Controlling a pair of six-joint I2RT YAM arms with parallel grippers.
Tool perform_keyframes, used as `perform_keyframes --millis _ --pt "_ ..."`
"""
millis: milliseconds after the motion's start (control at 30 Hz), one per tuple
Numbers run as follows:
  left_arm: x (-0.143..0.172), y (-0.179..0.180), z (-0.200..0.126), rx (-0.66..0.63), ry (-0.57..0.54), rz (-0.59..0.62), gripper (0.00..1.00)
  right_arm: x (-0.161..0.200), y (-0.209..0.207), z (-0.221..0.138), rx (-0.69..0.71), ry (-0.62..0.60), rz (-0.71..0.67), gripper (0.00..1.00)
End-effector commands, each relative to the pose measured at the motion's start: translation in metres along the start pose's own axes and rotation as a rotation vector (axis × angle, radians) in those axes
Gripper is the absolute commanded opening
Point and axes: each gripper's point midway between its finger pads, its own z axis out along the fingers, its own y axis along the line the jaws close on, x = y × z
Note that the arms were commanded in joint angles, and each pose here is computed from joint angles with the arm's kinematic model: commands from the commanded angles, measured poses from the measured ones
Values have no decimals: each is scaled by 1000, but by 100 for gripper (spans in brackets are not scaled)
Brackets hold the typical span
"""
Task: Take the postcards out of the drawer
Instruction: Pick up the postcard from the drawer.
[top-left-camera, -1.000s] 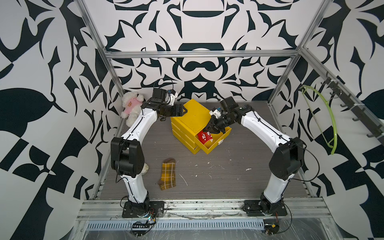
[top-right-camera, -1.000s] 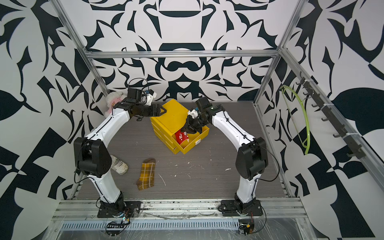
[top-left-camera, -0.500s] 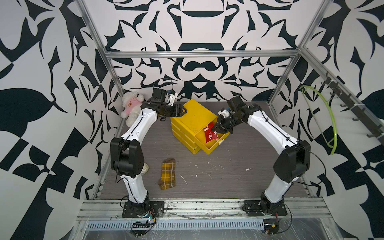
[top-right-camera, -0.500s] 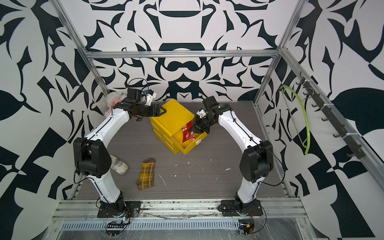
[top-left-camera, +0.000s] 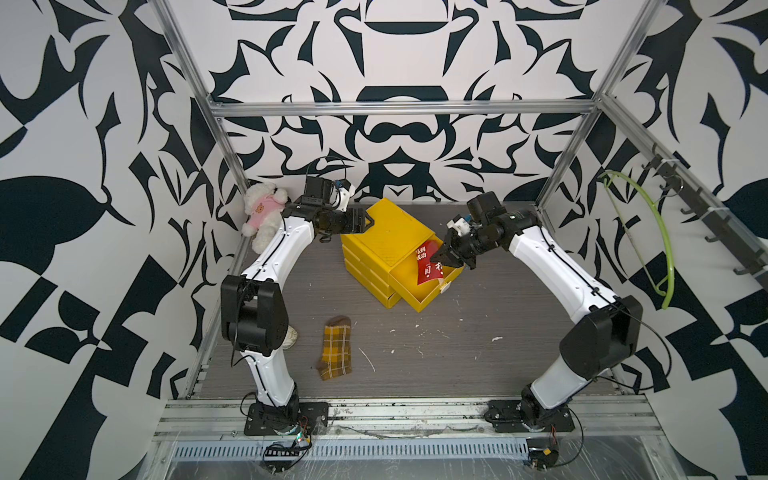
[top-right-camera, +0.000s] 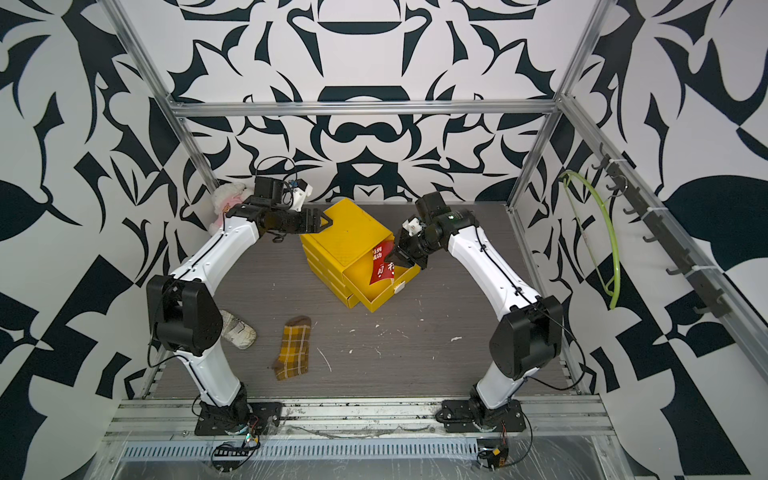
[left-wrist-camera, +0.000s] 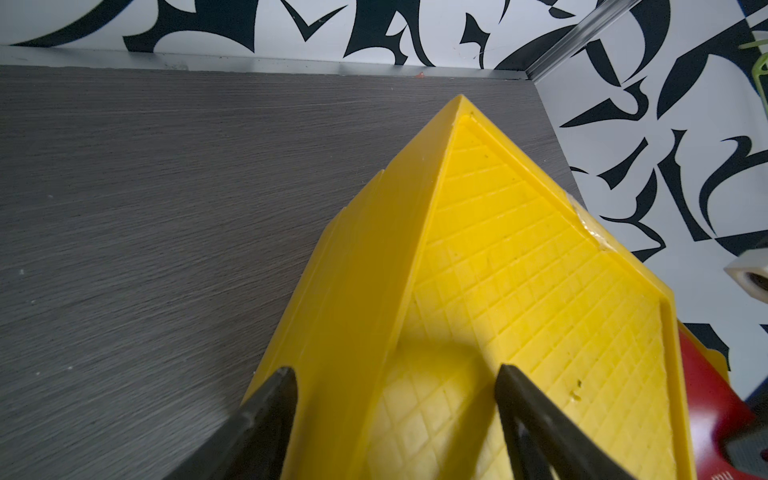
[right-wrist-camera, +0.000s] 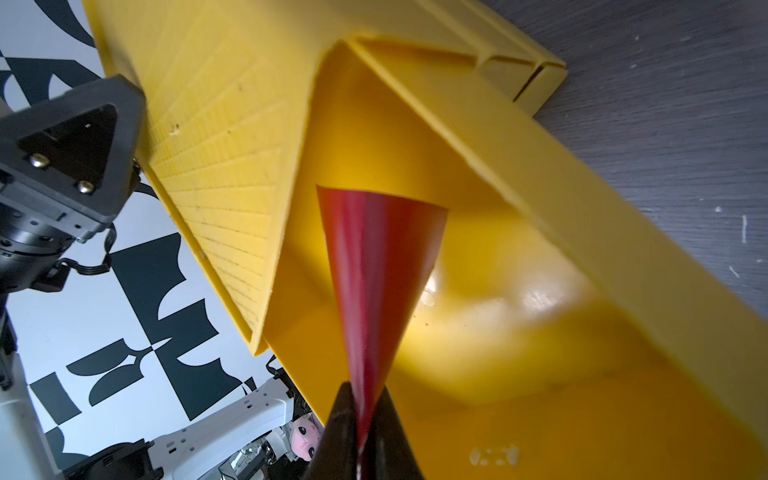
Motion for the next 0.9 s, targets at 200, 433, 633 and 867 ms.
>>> perform_keyframes --millis 200,433,633,867 --pt "16 -5 -20 -44 75 -60 83 0 25 -30 -97 -58 -36 12" --pt "-29 -47 -69 22 -71 -27 84 -3 41 -64 -148 -150 -132 12" --pt "-52 -102 -101 264 -192 -71 84 -13 65 -81 -221 -237 -251 12" --pt "-38 -155 -89 520 -153 -125 84 -23 84 -87 -277 -287 -335 12"
